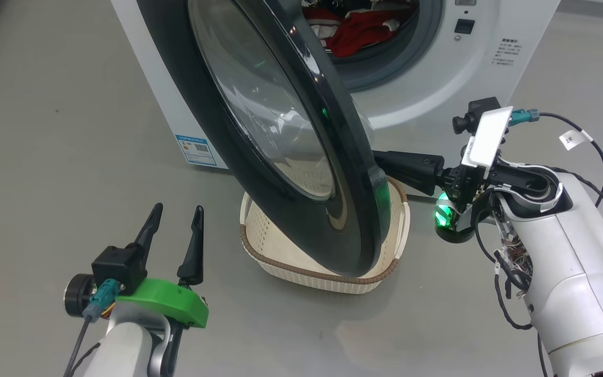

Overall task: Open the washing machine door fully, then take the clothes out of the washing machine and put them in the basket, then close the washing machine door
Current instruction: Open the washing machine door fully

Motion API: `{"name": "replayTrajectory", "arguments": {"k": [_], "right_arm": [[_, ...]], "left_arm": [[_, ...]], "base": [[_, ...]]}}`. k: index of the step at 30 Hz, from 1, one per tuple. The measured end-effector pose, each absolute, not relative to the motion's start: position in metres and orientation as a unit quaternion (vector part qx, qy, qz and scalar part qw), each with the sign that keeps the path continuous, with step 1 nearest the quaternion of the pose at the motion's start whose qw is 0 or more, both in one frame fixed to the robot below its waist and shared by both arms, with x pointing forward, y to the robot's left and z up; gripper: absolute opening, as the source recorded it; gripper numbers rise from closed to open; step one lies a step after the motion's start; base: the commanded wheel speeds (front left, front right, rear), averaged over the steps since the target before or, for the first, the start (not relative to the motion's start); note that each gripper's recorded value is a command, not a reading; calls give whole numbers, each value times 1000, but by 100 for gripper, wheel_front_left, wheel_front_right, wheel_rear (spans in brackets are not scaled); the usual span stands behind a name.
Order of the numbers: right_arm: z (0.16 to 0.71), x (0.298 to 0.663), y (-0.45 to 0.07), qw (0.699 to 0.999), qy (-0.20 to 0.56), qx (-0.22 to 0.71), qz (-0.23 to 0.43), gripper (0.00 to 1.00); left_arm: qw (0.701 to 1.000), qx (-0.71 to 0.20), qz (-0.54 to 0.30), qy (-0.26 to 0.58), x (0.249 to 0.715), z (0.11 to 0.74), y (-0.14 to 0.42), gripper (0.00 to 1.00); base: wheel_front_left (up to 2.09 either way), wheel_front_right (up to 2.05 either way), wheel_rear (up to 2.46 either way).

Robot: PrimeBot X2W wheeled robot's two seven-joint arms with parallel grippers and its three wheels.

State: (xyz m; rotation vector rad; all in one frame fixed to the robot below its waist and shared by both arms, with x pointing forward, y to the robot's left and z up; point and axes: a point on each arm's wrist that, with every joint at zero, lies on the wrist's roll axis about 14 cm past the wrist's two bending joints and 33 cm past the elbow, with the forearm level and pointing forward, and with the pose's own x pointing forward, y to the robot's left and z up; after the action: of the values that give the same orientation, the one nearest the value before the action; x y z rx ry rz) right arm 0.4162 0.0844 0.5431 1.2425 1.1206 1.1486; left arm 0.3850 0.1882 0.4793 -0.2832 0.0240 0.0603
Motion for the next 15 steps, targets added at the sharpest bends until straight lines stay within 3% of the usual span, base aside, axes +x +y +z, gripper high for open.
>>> {"name": "replayTrajectory", "arguments": {"k": [15], "right_arm": [[539, 382, 102, 509, 496, 500, 494, 0]], "left_arm": [[989, -141, 40, -6, 370, 490, 196, 100]], "base": [[0, 0, 0]]}}
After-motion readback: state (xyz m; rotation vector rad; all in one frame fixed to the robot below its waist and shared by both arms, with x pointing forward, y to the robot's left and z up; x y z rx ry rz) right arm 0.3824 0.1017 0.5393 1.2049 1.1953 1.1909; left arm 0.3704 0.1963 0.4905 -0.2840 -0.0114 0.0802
